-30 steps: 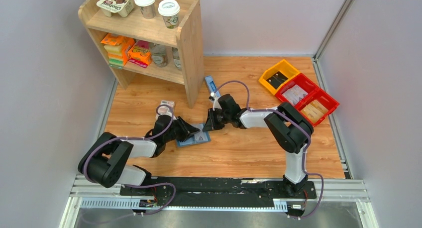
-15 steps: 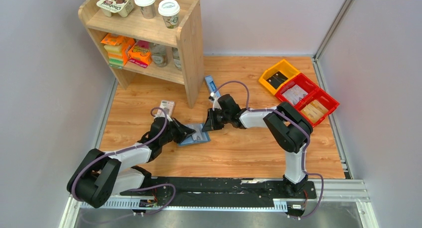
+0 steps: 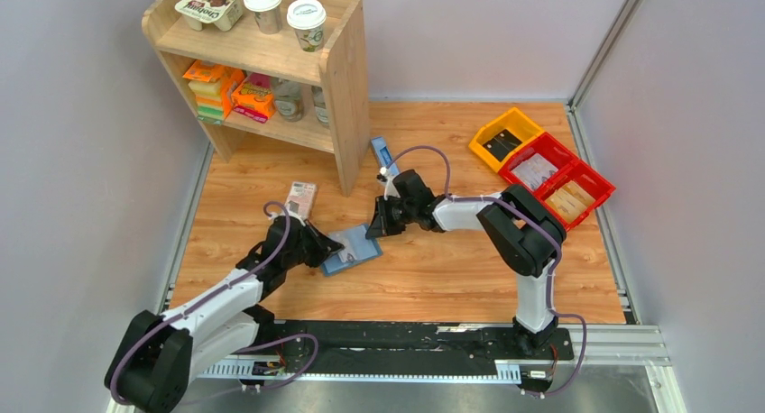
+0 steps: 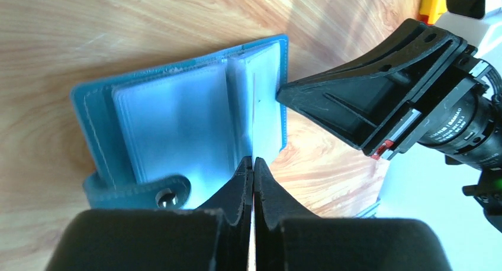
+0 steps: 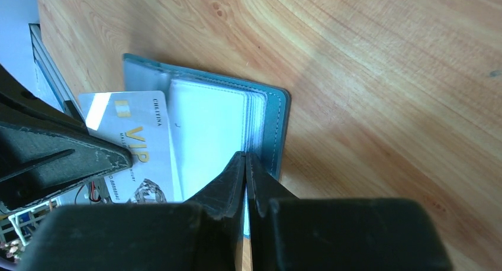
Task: Take the credit cards out of the card holder
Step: Remove the credit card from the card holder.
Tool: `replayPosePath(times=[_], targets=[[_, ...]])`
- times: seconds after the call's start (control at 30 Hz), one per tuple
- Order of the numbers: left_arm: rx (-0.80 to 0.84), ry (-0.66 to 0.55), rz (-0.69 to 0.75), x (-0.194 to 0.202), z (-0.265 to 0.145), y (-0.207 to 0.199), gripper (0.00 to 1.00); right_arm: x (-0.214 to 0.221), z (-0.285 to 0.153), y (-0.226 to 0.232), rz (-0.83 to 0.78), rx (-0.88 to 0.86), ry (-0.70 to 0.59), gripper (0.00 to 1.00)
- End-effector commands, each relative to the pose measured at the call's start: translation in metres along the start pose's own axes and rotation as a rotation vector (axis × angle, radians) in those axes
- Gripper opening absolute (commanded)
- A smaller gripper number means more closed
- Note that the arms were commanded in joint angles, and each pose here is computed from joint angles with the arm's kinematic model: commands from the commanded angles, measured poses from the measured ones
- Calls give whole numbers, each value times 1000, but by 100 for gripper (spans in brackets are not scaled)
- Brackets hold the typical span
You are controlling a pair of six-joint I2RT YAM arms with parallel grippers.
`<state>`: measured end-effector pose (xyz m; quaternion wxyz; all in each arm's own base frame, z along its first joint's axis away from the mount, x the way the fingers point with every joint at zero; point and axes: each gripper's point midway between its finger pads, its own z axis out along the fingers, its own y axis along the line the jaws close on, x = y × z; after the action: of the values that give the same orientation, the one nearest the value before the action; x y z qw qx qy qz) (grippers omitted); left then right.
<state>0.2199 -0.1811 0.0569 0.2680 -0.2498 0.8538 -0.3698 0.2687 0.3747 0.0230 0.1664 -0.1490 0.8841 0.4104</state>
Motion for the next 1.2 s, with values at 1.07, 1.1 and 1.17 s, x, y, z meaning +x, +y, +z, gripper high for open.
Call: replayPosePath(times=[1.07,1.1,1.17], targets=[[720,-448,-172,-98,-104,-190,0,-80,-168,171,29,-486,-678,70],[723,-447,-176,-98,-102,-193,0,-81,-169,176,37,-509,-679,70],[738,-438,-182,-96,-101,-201,0,-87,-172,185,40,-552,-695,69]])
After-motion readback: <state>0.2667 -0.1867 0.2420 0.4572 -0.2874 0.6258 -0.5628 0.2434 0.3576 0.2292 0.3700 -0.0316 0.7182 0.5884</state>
